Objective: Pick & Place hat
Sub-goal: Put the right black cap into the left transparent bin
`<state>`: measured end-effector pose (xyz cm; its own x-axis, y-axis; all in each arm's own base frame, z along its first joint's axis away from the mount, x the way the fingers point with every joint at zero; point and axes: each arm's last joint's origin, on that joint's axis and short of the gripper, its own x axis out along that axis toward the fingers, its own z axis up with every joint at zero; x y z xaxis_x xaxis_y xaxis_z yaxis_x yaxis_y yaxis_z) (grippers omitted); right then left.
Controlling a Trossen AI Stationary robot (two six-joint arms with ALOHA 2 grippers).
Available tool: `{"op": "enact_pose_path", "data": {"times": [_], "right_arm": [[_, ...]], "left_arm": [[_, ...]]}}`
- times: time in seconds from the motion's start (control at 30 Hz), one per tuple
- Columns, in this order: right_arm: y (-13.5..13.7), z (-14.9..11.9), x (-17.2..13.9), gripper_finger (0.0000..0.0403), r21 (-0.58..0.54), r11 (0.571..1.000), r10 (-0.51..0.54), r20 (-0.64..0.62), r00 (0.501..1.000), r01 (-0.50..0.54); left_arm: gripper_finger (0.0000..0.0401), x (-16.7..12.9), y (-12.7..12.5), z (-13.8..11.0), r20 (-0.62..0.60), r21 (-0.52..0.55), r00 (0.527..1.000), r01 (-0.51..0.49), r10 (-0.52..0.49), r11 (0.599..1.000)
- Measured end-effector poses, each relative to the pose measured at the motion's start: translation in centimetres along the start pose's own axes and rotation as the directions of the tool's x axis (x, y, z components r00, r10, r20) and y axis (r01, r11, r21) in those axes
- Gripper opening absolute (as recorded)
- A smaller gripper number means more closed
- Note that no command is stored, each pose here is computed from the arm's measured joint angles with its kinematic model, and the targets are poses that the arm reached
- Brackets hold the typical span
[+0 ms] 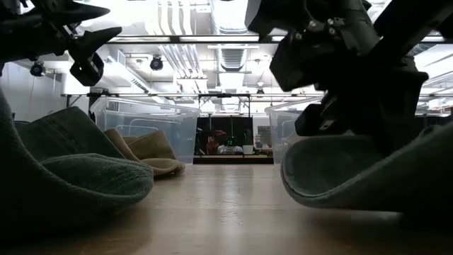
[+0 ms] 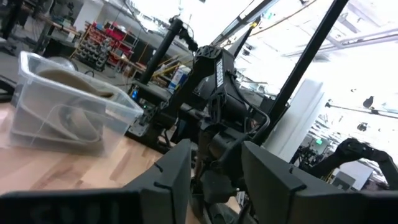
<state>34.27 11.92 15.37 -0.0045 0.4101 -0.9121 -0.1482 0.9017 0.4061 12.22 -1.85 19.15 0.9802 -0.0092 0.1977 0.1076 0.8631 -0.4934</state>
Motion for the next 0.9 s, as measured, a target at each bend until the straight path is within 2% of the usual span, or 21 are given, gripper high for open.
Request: {"op": "enact_pose_path", "data": {"times": [0.17,0.37,0.6,0.73,0.9], "right_arm": [[0.8,0.1,-2.4,0.0013,-0.024,0.998,-0.048,0.068,0.997,0.05],[1.6,0.1,-6.2,0.0013,-0.02,0.976,-0.212,0.132,0.968,0.216],[1.4,1.0,-9.4,0.0012,-0.018,0.961,-0.267,0.209,0.941,0.276],[0.6,1.6,-10.8,0.0012,-0.011,0.939,-0.333,0.23,0.915,0.344],[0.1,1.9,-12.8,0.0012,0.023,0.893,-0.44,0.257,0.861,0.449]], "left_arm": [[0.0138,0.3,-0.3,0.7,0.032,0.018,0.999,-0.013,0.013,1.0],[0.0138,1.0,-0.9,1.7,0.041,0.027,0.998,-0.045,0.044,0.999],[0.0138,2.0,-1.0,1.6,-0.025,0.026,0.996,-0.091,0.091,0.996],[0.0138,2.6,-0.7,0.8,-0.107,0.051,0.985,-0.132,0.137,0.99],[0.0138,3.4,-0.5,0.0,-0.183,0.023,0.966,-0.181,0.182,0.983]]}}
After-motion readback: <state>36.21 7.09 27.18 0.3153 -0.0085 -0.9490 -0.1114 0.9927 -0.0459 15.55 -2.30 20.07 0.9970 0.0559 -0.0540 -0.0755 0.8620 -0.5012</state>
